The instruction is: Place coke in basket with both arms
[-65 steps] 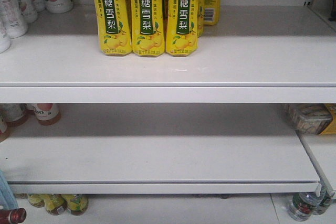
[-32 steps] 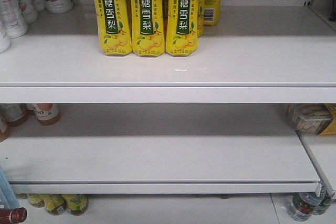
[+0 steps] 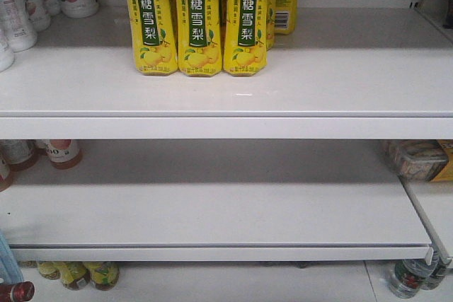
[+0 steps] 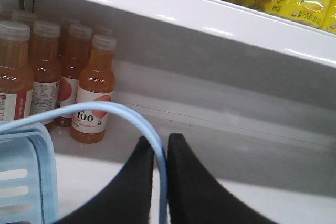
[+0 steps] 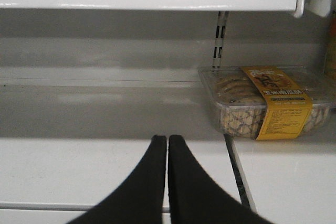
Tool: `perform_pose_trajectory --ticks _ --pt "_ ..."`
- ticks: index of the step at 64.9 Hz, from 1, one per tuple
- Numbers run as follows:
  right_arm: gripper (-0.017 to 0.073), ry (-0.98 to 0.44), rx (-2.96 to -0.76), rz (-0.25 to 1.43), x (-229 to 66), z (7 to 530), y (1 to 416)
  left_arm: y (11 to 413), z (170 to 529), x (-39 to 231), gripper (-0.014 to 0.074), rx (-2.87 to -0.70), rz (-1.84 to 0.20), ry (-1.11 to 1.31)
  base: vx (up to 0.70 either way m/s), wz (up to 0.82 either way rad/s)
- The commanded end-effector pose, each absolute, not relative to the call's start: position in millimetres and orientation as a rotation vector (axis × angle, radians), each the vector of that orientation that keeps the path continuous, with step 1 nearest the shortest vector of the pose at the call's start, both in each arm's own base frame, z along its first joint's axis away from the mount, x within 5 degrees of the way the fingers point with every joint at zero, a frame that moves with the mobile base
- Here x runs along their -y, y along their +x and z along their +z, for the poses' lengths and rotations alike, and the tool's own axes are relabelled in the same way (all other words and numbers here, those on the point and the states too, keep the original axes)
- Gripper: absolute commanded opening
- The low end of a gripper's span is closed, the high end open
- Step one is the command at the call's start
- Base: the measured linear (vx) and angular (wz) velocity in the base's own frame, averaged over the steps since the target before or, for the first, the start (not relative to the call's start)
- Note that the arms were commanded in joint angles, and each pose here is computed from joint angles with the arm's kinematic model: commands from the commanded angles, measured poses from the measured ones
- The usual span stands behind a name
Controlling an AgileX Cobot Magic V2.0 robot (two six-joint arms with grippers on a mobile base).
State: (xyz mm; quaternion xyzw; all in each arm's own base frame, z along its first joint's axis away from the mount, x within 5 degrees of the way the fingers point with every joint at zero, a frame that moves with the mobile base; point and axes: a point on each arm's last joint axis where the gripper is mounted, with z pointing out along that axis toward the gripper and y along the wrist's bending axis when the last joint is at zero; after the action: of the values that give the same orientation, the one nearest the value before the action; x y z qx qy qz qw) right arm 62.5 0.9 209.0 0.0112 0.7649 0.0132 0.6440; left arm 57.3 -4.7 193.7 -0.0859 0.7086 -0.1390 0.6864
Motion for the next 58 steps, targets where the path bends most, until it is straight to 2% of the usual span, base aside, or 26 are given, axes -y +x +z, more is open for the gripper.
perform_pose_trajectory --ticks 1,8,16,58 --pt "-0.0005 0.045 -1.595 0.019 0.9 208.6 61.7 55.0 207.6 3.8 -0.0006 -1.421 -0.262 -0.126 0.00 0.00" --pt "-0.0005 0.054 -1.507 0.029 1.0 199.6 58.5 55.0 207.6 3.8 -0.0006 -1.421 -0.262 -0.126 0.00 0.00" --pt "-0.0005 -0.001 -1.461 -0.028 0.8 203.6 55.7 55.1 207.5 3.8 -0.0006 -1.423 -0.261 -0.126 0.00 0.00" --pt "-0.0004 -0.002 -1.460 -0.028 0.8 203.6 55.7 55.1 207.5 3.8 -0.0006 -1.423 -0.261 -0.126 0.00 0.00"
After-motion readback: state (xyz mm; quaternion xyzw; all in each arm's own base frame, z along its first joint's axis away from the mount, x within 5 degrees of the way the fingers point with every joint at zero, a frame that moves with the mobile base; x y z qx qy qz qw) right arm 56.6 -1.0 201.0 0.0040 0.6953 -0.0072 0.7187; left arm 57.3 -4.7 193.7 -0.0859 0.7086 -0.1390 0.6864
